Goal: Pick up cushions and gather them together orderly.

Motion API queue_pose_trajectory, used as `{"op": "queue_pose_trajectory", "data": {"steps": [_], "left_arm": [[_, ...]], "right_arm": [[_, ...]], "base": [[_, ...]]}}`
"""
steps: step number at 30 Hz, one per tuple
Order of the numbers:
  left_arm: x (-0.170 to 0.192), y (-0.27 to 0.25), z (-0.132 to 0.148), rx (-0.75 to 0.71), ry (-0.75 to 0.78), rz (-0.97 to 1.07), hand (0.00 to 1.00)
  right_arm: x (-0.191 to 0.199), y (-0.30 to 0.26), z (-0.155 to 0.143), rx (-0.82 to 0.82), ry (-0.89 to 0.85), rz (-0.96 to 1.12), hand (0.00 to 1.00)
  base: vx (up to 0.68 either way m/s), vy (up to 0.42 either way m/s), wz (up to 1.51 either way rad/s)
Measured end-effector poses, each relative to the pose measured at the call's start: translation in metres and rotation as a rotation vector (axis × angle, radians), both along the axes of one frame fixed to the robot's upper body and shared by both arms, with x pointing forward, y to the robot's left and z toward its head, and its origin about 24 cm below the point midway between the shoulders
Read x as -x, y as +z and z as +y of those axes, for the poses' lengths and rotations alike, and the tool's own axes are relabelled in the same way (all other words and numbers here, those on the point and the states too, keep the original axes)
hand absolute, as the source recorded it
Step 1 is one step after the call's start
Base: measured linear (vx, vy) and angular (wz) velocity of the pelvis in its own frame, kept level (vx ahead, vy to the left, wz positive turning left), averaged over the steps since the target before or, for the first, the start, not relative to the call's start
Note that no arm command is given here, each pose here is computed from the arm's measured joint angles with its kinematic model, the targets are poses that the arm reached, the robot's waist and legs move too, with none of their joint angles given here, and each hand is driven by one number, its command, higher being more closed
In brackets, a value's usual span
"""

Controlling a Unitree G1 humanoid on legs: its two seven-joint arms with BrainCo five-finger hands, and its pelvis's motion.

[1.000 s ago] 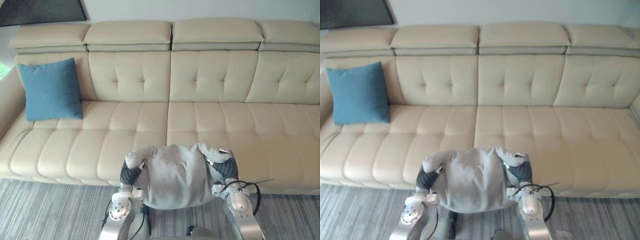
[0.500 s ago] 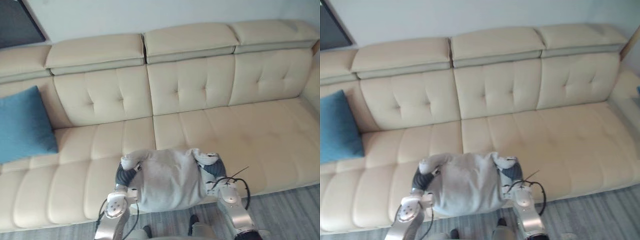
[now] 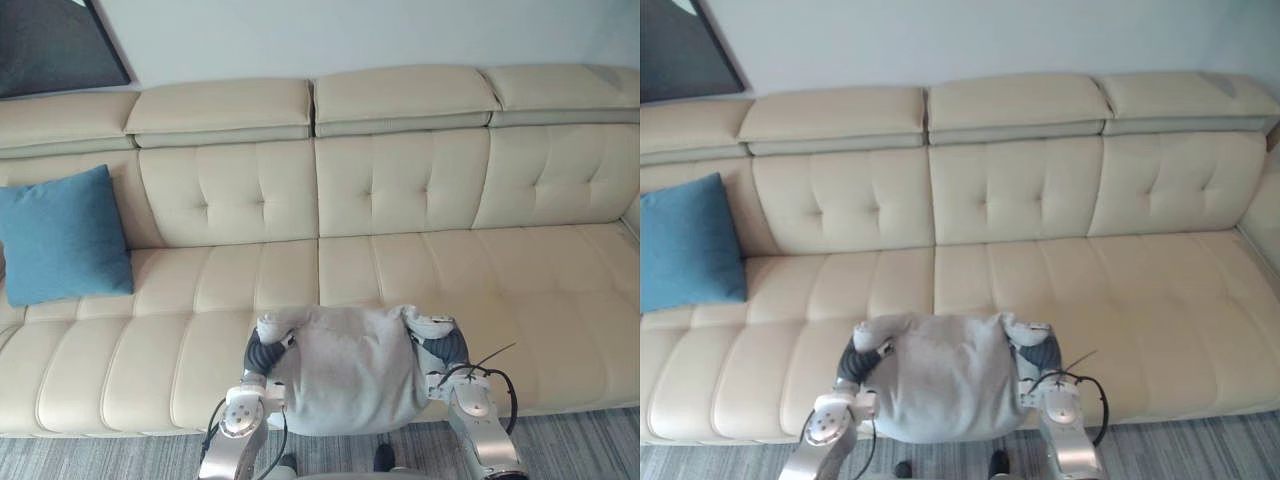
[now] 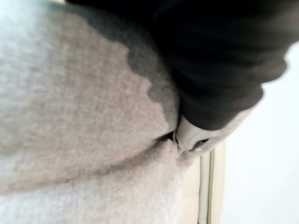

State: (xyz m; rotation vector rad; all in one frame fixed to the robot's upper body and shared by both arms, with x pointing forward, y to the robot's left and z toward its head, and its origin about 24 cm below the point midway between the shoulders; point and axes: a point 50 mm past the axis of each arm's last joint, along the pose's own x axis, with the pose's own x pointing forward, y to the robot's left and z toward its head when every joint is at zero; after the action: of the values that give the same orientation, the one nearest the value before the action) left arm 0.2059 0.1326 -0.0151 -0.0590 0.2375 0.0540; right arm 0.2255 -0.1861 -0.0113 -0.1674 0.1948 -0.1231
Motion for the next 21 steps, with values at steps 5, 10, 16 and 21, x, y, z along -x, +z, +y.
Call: {"op": "queue_pose_trajectory", "data": {"steps": [5, 10, 16, 21], "left_arm": [[-0.048, 0.045, 0.000, -0.052, 0.033, -0.194, 1.00], [-0.100, 0.111, 0.001, -0.069, 0.119, -0.429, 1.00], [-0.129, 0.163, -0.004, -0.054, 0.233, -0.578, 1.00], [-0.144, 0.202, -0.006, -0.049, 0.305, -0.682, 1.00]], "right_arm": [[-0.045, 0.045, 0.011, 0.023, 0.003, -0.190, 1.00], [-0.100, 0.121, 0.024, 0.067, -0.001, -0.449, 1.00], [-0.121, 0.180, 0.034, 0.174, -0.066, -0.652, 1.00], [-0.128, 0.222, 0.042, 0.221, -0.143, -0.801, 1.00]], "base": [[-0.08, -0.010, 0.04], [-0.13, -0.029, 0.14], [-0.07, -0.022, 0.05], [-0.02, -0.007, 0.03]]}}
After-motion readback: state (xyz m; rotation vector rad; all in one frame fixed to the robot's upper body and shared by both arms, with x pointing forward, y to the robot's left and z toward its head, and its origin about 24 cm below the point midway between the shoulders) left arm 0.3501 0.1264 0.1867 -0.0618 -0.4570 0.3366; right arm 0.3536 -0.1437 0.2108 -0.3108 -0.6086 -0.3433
